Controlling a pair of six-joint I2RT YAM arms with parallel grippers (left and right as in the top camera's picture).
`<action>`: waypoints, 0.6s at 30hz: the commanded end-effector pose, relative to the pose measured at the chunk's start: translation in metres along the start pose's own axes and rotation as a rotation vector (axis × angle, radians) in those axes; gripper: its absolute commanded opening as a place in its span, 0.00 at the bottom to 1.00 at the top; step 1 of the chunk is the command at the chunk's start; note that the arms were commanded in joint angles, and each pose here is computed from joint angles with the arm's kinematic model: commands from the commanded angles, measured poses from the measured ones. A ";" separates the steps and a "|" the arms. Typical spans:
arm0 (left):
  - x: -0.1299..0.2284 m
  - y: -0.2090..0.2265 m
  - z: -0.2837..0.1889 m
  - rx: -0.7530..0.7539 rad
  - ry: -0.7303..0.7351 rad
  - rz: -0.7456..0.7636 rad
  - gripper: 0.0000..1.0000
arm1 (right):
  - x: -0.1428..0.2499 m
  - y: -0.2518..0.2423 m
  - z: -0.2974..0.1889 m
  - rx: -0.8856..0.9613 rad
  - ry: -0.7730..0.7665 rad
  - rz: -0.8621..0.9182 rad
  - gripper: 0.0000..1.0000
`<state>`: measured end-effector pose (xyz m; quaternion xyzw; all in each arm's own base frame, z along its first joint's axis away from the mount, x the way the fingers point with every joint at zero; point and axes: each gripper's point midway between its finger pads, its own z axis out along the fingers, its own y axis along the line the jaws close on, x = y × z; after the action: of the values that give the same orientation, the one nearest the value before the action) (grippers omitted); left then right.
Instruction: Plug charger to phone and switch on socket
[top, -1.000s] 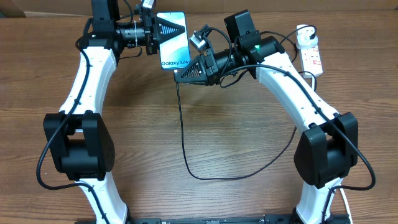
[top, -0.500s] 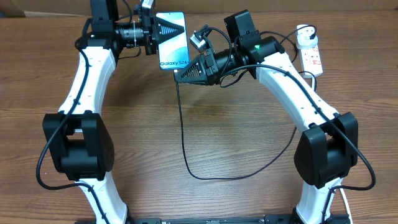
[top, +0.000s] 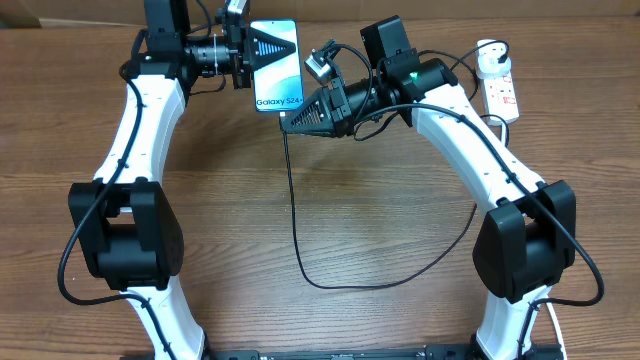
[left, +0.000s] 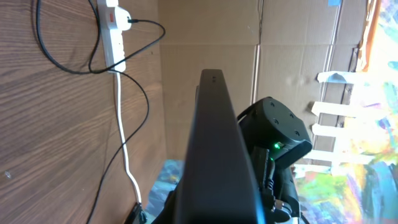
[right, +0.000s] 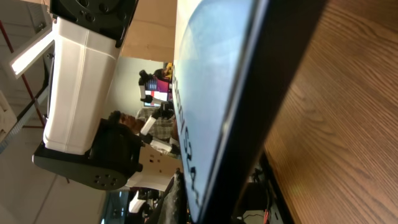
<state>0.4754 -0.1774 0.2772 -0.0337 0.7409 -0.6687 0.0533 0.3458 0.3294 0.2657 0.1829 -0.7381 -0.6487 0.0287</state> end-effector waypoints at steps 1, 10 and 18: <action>0.021 -0.017 0.002 0.075 0.108 -0.001 0.04 | -0.003 0.013 -0.003 0.005 -0.015 -0.061 0.04; 0.029 -0.020 0.010 0.094 0.146 0.055 0.04 | -0.002 0.014 0.000 0.003 -0.010 -0.065 0.04; 0.024 -0.014 0.018 0.056 0.106 0.103 0.04 | -0.010 0.021 0.003 -0.010 -0.020 -0.055 0.04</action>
<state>0.4711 -0.1765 0.2812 -0.0100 0.7343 -0.6763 0.0577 0.3468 0.3341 0.2681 0.1860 -0.7337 -0.6530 0.0276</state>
